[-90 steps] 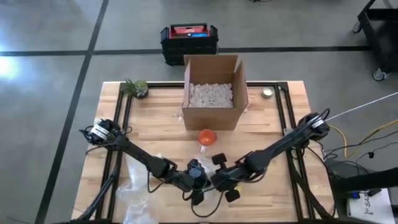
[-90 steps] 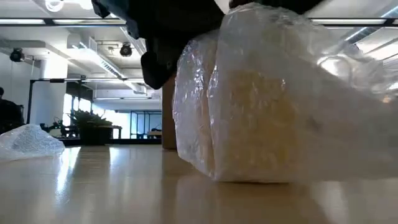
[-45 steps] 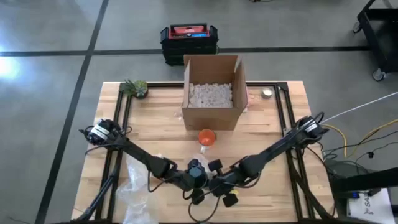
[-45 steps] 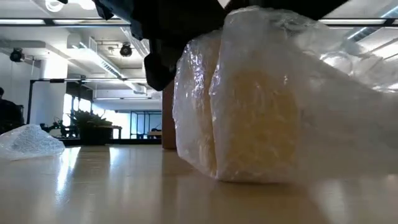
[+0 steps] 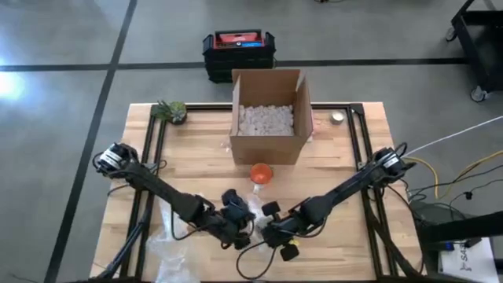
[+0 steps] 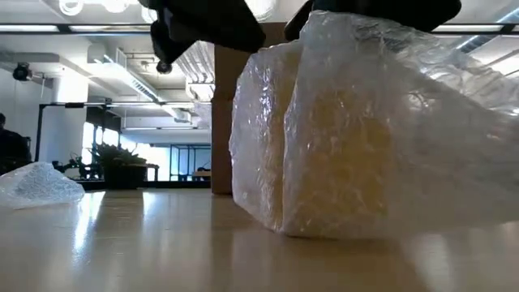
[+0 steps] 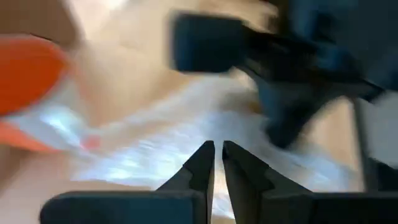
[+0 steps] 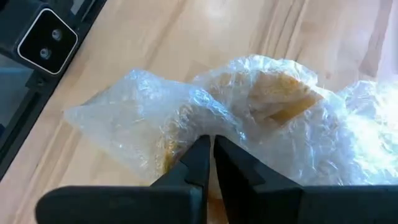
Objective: Wrap mug
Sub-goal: Wrap the yellow mug with the transparent bubble wrap
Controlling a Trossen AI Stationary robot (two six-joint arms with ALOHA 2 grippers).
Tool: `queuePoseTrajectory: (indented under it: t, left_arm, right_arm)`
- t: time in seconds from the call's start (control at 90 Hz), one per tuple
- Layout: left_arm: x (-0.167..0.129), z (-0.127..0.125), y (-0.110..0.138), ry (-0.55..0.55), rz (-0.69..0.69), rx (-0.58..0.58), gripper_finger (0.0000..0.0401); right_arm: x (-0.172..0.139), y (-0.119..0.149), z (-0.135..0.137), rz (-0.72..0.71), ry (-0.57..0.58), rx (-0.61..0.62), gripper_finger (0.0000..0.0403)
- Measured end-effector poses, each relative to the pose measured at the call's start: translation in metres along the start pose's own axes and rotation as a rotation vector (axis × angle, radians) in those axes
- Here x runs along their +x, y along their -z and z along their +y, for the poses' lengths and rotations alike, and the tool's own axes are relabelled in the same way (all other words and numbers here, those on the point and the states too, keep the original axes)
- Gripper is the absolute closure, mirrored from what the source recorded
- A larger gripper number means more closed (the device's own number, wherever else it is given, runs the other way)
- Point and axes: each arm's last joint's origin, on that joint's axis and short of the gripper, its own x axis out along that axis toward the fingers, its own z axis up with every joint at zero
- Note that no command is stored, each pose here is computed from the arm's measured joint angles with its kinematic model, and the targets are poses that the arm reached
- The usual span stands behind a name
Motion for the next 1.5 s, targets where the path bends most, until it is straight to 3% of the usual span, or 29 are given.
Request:
queuePoseTrajectory:
  t: [0.144,0.244,0.522,0.8,1.044,1.2,1.311,1.5]
  left_arm:
    - [0.020,0.012,0.020,-0.121,0.122,0.014,0.0381]
    - [0.028,0.014,0.026,-0.176,0.103,0.004,0.0381]
    - [0.039,-0.008,0.011,0.012,-0.070,0.072,0.0381]
    - [0.035,-0.021,0.012,0.236,0.010,0.116,0.0381]
    - [0.065,-0.024,0.037,0.207,0.069,0.105,0.0381]
    - [0.067,-0.024,0.038,0.207,0.073,0.096,0.0381]
    - [0.065,-0.024,0.036,0.208,0.068,0.095,0.0381]
    - [0.065,-0.024,0.037,0.208,0.067,0.093,0.0381]
  right_arm:
    - [0.000,0.000,0.000,0.000,0.002,0.000,0.0389]
    - [0.000,0.000,0.000,0.001,0.002,0.000,0.0389]
    - [0.000,0.000,0.000,0.001,0.001,0.000,0.0389]
    - [0.000,0.000,0.000,0.000,0.002,-0.002,0.0389]
    - [-0.006,0.000,0.000,-0.001,0.000,0.016,0.0389]
    - [-0.033,-0.001,-0.003,0.044,0.010,0.027,0.0389]
    - [-0.053,-0.009,-0.006,-0.006,0.051,0.032,0.0389]
    - [-0.042,-0.010,-0.016,-0.012,0.097,0.044,0.0389]
